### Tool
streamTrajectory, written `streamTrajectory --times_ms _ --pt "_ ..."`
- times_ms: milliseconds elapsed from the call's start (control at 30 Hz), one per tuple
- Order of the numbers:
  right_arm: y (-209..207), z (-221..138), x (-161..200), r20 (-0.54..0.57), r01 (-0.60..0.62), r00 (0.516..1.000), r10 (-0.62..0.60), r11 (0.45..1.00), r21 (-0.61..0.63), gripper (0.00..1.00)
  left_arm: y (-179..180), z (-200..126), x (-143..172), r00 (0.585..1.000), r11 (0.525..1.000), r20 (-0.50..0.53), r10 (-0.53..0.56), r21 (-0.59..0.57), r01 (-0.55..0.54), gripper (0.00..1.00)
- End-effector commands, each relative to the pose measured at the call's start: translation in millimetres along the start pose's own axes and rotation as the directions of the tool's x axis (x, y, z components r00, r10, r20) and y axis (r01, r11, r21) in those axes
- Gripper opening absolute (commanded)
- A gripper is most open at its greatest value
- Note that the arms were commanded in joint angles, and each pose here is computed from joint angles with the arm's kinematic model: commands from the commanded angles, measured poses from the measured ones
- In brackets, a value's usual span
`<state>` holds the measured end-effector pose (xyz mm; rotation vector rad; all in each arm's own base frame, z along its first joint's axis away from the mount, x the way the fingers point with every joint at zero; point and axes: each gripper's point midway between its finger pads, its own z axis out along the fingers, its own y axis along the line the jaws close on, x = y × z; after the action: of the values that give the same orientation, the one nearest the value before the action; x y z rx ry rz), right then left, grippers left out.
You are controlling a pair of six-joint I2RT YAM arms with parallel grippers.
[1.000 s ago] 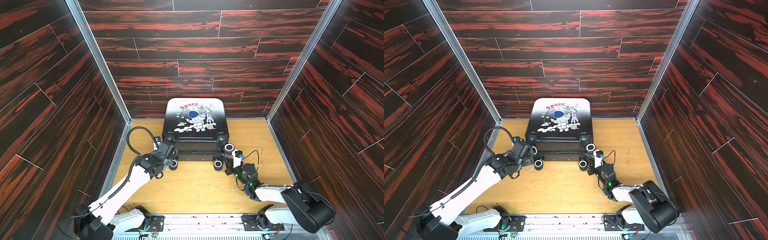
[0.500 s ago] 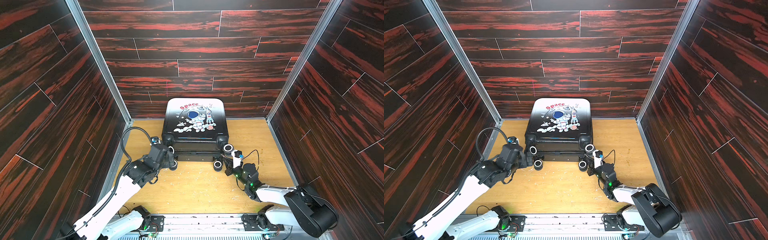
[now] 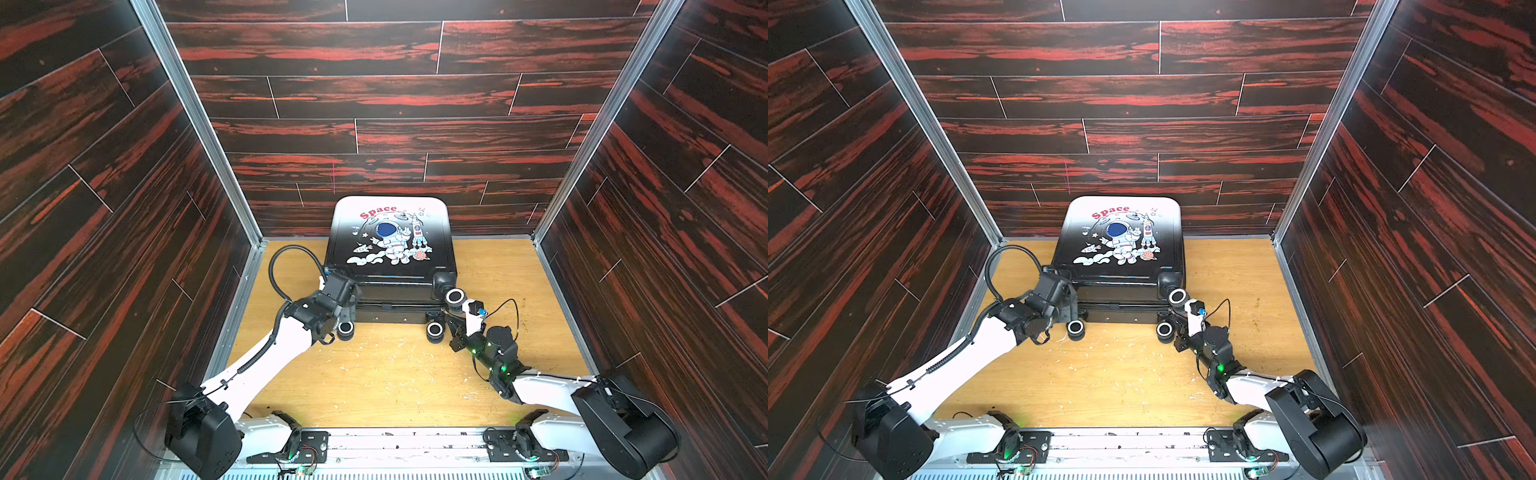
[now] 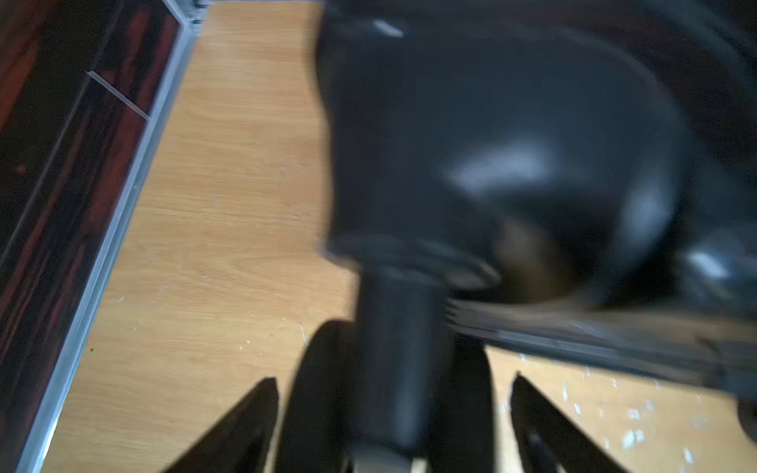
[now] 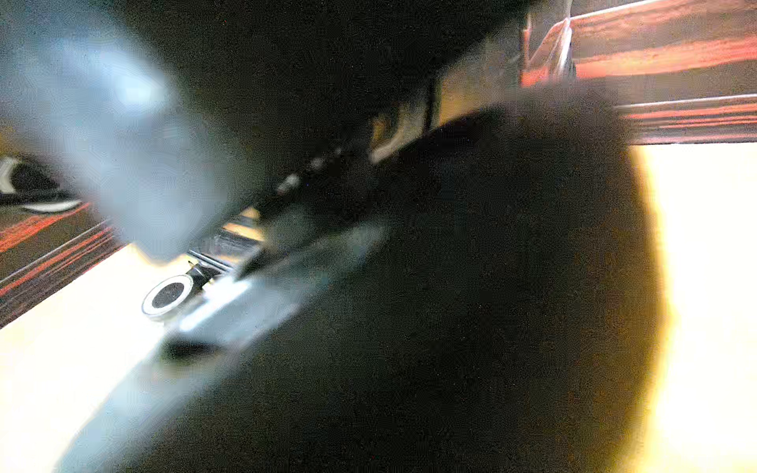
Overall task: Open the suitcase zippers
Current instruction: Unzip the zipper on the suitcase.
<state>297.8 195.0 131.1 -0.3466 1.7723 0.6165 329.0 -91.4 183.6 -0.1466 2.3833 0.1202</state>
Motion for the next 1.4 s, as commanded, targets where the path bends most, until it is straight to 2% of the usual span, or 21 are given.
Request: streamTrajectory --times_ms 0,233,300,400,533,733,1067,1367 --pt "18.1 -0.2 -30.0 0.095 0.022 0.995 -0.015 0.997 -0.078 0.00 6.5 -4.4 -32.4 0.994 1.000 0.107 -0.024 -0.015 0.025 0.74" --pt "7.1 -0.8 -29.5 0.104 0.004 0.995 0.001 0.999 -0.048 0.00 11.3 22.0 -25.6 1.000 0.998 0.023 -0.001 -0.059 0.003 0.25" --pt "2.2 -1.6 -29.6 0.113 -0.005 0.994 0.008 0.999 -0.032 0.00 17.2 27.0 -21.3 1.000 0.997 0.006 -0.007 -0.074 0.008 0.15" --pt "-4.2 -1.7 -29.9 0.117 0.004 0.993 -0.004 1.000 -0.001 0.00 27.4 29.0 -20.3 1.000 0.994 0.004 -0.022 -0.103 0.023 0.05" --pt "-17.6 -6.1 -32.2 0.128 0.022 0.991 -0.029 0.999 0.049 0.00 43.0 29.1 -20.2 0.999 0.988 0.013 -0.039 -0.148 0.040 0.00" --pt "-38.6 -11.9 -37.5 0.147 0.039 0.988 -0.055 0.993 0.109 0.00 52.8 32.2 -17.5 0.998 0.983 0.009 -0.055 -0.177 0.056 0.00" --pt "-57.0 -33.8 -76.2 0.347 0.010 0.936 -0.058 0.991 0.136 0.00 63.3 34.8 -16.0 0.998 0.974 0.009 -0.057 -0.218 0.058 0.00" --pt "-85.0 -27.9 -92.8 0.399 -0.025 0.915 -0.059 0.979 0.201 0.00 69.8 34.9 -16.7 0.999 0.967 0.012 -0.034 -0.253 0.036 0.00"
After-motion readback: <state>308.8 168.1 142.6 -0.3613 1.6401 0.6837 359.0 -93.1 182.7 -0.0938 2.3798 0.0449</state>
